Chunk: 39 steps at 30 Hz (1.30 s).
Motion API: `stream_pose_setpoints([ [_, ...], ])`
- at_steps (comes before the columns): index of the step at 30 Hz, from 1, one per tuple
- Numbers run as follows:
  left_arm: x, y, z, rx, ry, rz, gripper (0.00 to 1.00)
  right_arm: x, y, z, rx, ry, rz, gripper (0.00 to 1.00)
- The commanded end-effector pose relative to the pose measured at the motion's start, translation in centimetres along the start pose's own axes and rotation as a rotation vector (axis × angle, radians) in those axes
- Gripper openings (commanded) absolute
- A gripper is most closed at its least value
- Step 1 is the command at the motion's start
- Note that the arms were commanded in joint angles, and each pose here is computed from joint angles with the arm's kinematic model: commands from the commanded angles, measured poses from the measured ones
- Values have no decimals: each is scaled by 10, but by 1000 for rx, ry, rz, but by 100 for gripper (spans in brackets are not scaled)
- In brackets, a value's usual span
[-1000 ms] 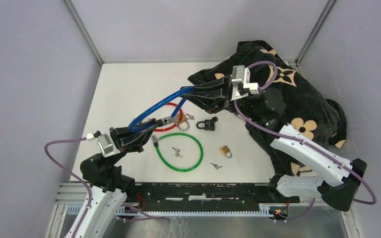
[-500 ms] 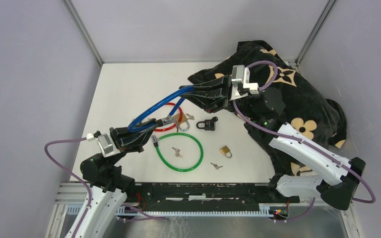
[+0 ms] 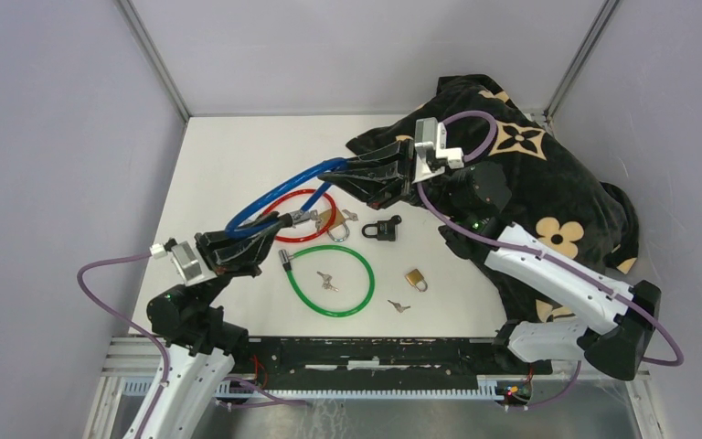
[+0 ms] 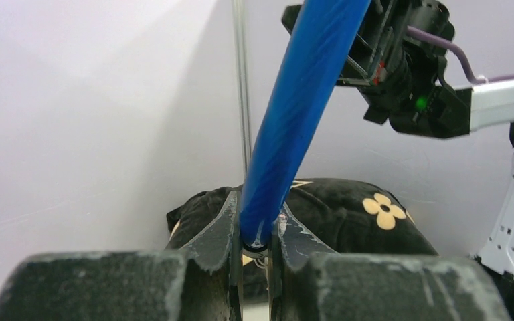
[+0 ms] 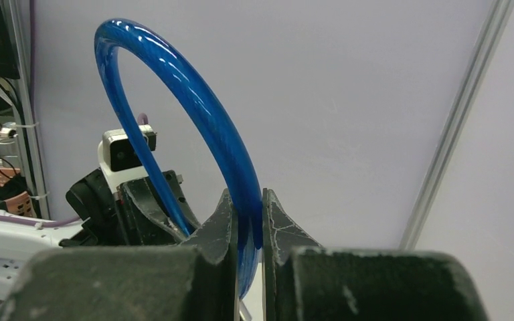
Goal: Lock with the key
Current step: Lock the lock.
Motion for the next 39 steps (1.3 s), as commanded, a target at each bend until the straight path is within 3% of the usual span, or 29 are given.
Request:
stream_pose_setpoints([
  [1,-4,18,-29,54,-122,-120,2,-11,9,5,-105,-44,-44,0],
  [12,-9,20,-63,47,-226,-144,2,-21,20,45,-269,3,-119,0],
  [19,-5,31,-36,96,-163,-190,2,-28,46,-12,-311,-189,-297,0],
  [25,-7,31,-70,39,-267,-200,2,-27,30,22,-325,-103,-170,0],
  [29,-9,28,-81,100,-301,-193,2,-27,14,51,-324,-63,-86,2],
  [35,-6,34,-83,121,-316,-221,2,-36,14,62,-340,-51,-108,23],
  [39,-3,25,-64,52,-225,-172,2,-37,9,48,-249,-49,-77,26],
])
Point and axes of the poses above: each gripper's point midway between its finger pads, its own x axis back along the fingers, its own y axis along the line the jaws close on, z = x × y, the point moved 1 cm from there along x, back along the fingers, and after that the axes turned 4 degrees about -x, right-handed, at the moved point
